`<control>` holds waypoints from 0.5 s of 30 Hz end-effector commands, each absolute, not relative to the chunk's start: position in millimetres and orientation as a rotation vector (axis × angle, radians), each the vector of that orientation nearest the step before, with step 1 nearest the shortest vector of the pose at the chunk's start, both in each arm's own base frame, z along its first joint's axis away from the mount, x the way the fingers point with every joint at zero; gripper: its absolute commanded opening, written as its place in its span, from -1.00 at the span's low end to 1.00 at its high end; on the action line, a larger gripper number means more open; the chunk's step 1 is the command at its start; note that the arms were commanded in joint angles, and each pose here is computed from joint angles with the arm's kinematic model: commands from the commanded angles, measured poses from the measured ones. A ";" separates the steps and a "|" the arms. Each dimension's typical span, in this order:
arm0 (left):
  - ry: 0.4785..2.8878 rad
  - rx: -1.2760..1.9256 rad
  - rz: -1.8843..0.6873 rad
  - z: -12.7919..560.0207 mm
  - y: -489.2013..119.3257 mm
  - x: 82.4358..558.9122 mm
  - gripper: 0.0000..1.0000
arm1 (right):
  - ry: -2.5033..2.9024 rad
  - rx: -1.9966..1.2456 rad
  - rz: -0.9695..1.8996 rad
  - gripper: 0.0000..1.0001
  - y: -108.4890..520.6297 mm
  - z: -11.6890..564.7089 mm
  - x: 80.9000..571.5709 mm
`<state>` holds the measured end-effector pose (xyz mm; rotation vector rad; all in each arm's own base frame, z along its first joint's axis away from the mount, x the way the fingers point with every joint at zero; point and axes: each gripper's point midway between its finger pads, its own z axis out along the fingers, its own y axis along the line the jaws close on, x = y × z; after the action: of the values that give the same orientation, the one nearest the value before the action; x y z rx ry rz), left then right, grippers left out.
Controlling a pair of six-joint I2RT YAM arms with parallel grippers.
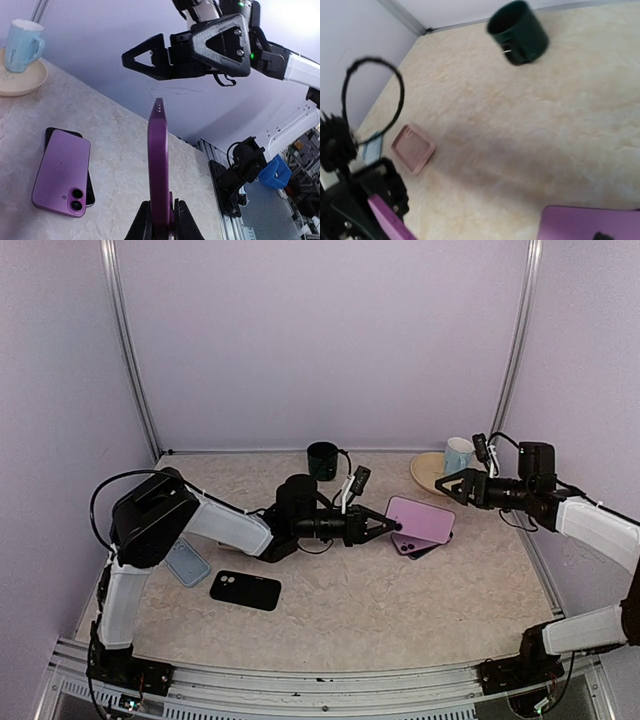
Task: Put the phone into the phone case
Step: Pass from the left arm to the right
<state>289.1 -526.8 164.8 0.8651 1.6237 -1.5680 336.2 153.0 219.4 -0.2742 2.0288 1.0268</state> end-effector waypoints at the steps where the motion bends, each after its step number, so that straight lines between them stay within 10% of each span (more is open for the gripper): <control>1: 1.415 1.097 -1.529 205.0 -519.7 261.3 -1.00 | 1.992 -0.435 1.054 0.94 173.2 233.3 311.2; 15: 1.433 1.353 -1.215 203.2 -467.3 247.1 -1.00 | 1.868 -0.838 1.178 0.83 242.4 241.3 249.1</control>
<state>248.8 -488.1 186.6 1.2881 1.5214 -1.3178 265.3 225.3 249.2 -0.7206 1.8728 1.1526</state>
